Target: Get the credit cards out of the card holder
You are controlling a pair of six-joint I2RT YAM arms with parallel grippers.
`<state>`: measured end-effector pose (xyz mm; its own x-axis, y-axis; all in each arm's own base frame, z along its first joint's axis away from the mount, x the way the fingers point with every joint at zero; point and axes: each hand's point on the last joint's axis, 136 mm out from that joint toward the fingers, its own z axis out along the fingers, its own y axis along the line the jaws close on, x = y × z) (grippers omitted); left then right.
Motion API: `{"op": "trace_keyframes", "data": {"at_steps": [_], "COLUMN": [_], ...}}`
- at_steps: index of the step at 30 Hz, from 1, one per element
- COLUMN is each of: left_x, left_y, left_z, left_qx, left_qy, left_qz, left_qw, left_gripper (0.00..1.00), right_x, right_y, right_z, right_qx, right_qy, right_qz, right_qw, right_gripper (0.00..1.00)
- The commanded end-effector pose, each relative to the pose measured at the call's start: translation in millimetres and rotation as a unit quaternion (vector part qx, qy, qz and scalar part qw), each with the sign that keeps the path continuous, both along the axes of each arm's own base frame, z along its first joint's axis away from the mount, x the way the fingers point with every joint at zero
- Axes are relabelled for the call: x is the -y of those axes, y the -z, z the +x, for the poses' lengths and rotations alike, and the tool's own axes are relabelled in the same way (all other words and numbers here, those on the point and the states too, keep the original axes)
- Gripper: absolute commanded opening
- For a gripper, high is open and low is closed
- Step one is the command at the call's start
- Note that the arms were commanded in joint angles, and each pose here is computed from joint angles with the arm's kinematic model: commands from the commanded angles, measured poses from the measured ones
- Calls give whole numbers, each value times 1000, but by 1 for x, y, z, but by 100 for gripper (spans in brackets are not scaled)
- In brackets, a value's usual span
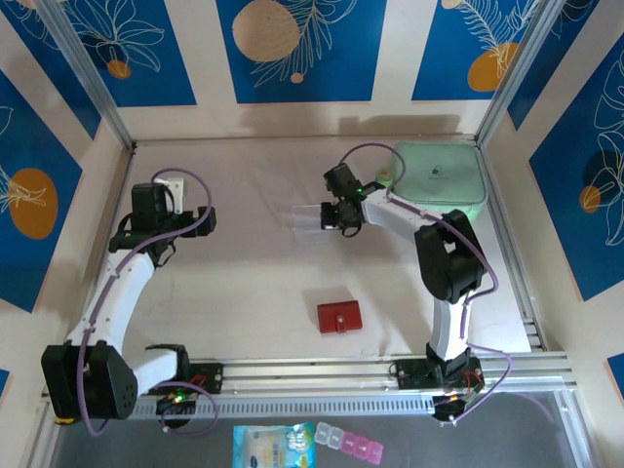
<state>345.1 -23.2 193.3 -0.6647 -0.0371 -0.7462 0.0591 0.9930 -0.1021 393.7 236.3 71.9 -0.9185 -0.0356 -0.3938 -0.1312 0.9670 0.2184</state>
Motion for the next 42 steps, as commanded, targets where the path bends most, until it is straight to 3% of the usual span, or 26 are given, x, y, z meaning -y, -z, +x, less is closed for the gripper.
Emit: {"op": "trace_keyframes", "data": {"at_steps": [1, 17, 28, 37, 42], "left_x": [3, 1, 0, 2, 4], "left_y": [0, 2, 2, -2, -5], "left_z": [1, 1, 1, 1, 0], "left_qx": [-2, -5, -3, 5, 9], "left_qy": [4, -2, -5, 0, 3], "left_qz": [-5, -3, -1, -8, -12], "left_qw": [1000, 1000, 1000, 1000, 1000], "left_gripper": [100, 100, 100, 100, 100], "right_x": [26, 29, 28, 34, 28], "right_y": [-11, 7, -14, -33, -36], "right_z": [-1, 21, 21, -6, -49], "right_qx": [14, 9, 21, 3, -33], "right_qy": [14, 10, 11, 14, 11], "right_qz": [-25, -42, -36, -25, -4], "right_qw": [1000, 999, 999, 1000, 999], "right_gripper": [5, 5, 15, 22, 25]}}
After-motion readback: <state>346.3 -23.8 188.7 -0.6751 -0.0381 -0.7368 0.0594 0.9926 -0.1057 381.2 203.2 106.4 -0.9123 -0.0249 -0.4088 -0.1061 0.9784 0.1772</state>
